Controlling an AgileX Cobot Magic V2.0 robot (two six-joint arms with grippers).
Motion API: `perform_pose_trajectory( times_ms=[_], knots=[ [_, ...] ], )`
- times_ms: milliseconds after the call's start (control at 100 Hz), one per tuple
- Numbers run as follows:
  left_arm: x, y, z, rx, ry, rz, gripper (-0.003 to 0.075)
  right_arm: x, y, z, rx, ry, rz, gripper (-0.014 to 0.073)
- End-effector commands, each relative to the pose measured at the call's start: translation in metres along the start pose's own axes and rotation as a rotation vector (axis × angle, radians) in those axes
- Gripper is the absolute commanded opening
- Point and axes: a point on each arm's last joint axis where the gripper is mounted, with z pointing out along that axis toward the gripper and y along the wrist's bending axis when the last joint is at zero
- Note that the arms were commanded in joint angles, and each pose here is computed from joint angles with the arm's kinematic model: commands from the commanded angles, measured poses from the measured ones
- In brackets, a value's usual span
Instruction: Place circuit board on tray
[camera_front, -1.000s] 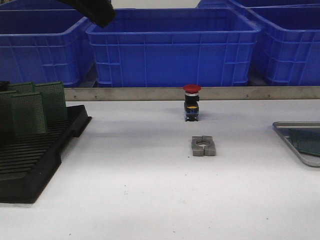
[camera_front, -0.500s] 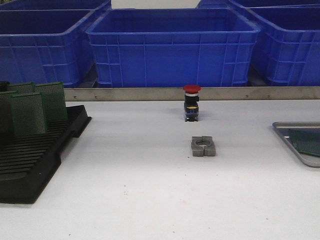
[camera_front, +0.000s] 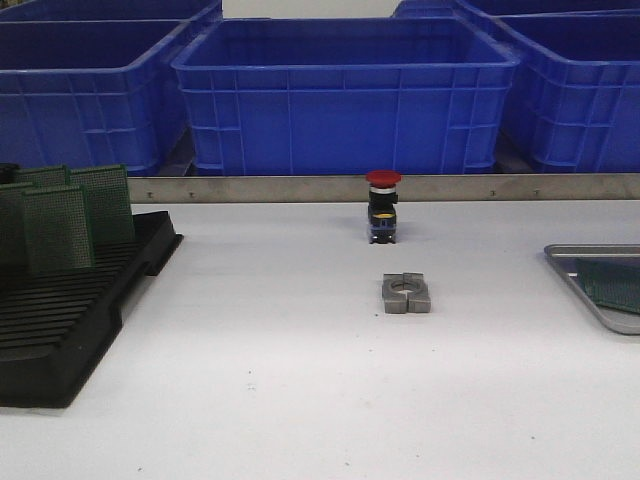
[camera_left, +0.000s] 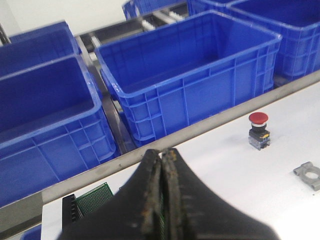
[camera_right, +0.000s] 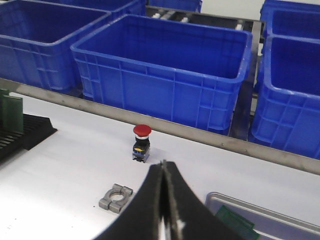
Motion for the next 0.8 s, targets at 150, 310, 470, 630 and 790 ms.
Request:
perform_pose_trajectory(
  times_ms=[150, 310, 470, 630, 790],
  knots=[
    [0.019, -0.007, -0.045, -0.087, -0.168, -0.066, -0.0020, 0.002, 0.010, -0.019, -0.045, -0.080, -0.021, -0.0059],
    [0.033, -0.009, -0.059, -0.133, -0.224, -0.066, -0.0020, 0.003, 0.012, -0.021, -0.056, -0.079, -0.024, -0.0059],
    [0.035, -0.011, -0.062, -0.129, -0.235, -0.063, -0.0020, 0.003, 0.012, -0.021, -0.056, -0.079, -0.024, -0.0059],
    [0.036, -0.011, -0.061, -0.128, -0.231, -0.064, -0.0020, 0.003, 0.012, -0.021, -0.056, -0.079, -0.024, -0.0059],
    [0.036, -0.011, -0.061, -0.128, -0.231, -0.064, -0.0020, 0.003, 0.012, -0.021, -0.056, -0.079, -0.024, -0.0059]
  ],
)
